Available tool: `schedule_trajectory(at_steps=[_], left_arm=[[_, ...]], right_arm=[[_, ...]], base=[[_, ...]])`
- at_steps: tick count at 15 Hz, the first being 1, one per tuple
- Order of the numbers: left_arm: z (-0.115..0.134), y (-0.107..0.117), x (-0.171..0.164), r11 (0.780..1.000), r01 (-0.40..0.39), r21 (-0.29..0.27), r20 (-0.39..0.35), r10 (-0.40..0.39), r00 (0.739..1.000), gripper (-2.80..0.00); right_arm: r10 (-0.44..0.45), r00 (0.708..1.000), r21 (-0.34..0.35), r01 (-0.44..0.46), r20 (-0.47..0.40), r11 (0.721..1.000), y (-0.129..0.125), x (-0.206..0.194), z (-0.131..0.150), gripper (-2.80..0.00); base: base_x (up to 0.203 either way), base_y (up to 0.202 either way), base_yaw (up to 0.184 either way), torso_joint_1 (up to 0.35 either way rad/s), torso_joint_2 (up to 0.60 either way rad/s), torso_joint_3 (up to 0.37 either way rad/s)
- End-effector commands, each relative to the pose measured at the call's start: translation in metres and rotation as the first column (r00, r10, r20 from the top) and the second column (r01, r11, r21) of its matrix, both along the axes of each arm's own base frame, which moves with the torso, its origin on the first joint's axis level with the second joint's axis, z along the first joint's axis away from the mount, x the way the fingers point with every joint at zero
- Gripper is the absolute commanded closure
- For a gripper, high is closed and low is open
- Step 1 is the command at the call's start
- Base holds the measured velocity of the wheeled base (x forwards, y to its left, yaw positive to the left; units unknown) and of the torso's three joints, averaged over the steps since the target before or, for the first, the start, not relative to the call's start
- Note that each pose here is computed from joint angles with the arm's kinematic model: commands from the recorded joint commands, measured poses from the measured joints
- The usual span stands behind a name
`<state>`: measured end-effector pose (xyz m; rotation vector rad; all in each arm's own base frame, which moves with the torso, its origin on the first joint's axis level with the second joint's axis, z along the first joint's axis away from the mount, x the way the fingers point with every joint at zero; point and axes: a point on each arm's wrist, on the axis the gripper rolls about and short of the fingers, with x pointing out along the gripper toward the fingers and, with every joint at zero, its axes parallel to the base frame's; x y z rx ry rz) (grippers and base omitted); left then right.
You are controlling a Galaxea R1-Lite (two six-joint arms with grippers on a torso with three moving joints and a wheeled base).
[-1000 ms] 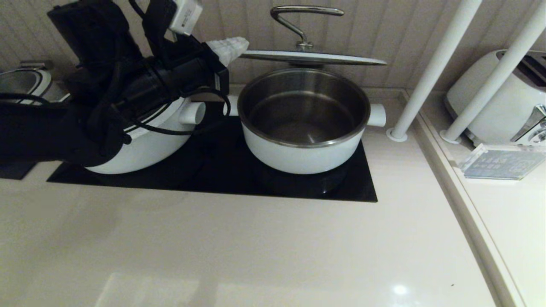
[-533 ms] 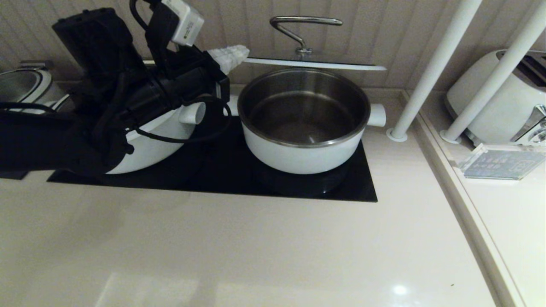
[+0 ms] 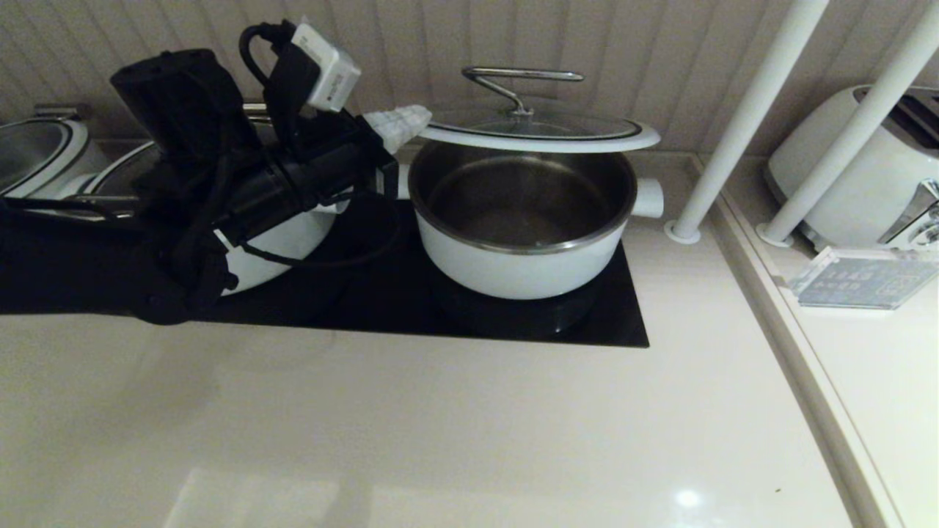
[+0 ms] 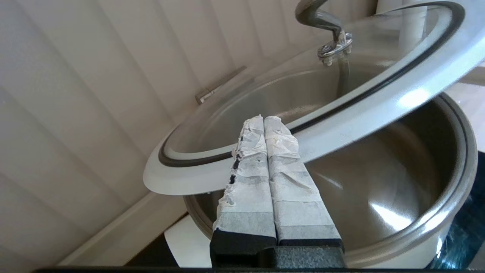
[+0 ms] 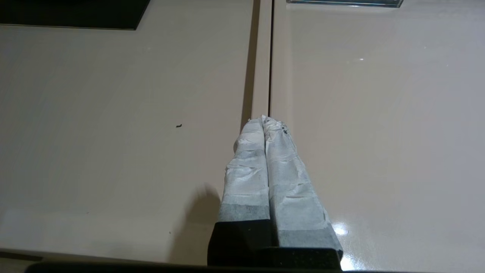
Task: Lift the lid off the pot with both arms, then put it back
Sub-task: Close the pot lid
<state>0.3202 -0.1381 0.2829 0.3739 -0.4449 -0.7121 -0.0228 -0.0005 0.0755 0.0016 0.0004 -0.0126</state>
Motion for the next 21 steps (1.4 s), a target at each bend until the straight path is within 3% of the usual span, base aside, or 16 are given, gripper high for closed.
schedule_trajectory(at_steps=[1, 21], left_arm=[[-0.007, -0.001, 0.002, 1.0, 0.002, 0.009, -0.016, -0.002, 1.0, 0.0], [-0.08, -0.001, 0.002, 0.999, 0.001, 0.047, -0.116, 0.005, 0.993, 0.0]], right_arm=[[0.0, 1.0, 0.0, 0.0, 0.002, 1.0, 0.0, 0.0, 0.0, 0.0], [0.0, 1.0, 0.0, 0.0, 0.0, 1.0, 0.0, 0.0, 0.0, 0.0]], base=[[0.0, 0.0, 0.0, 0.0, 0.0, 0.0], [0.0, 0.0, 0.0, 0.0, 0.0, 0.0]])
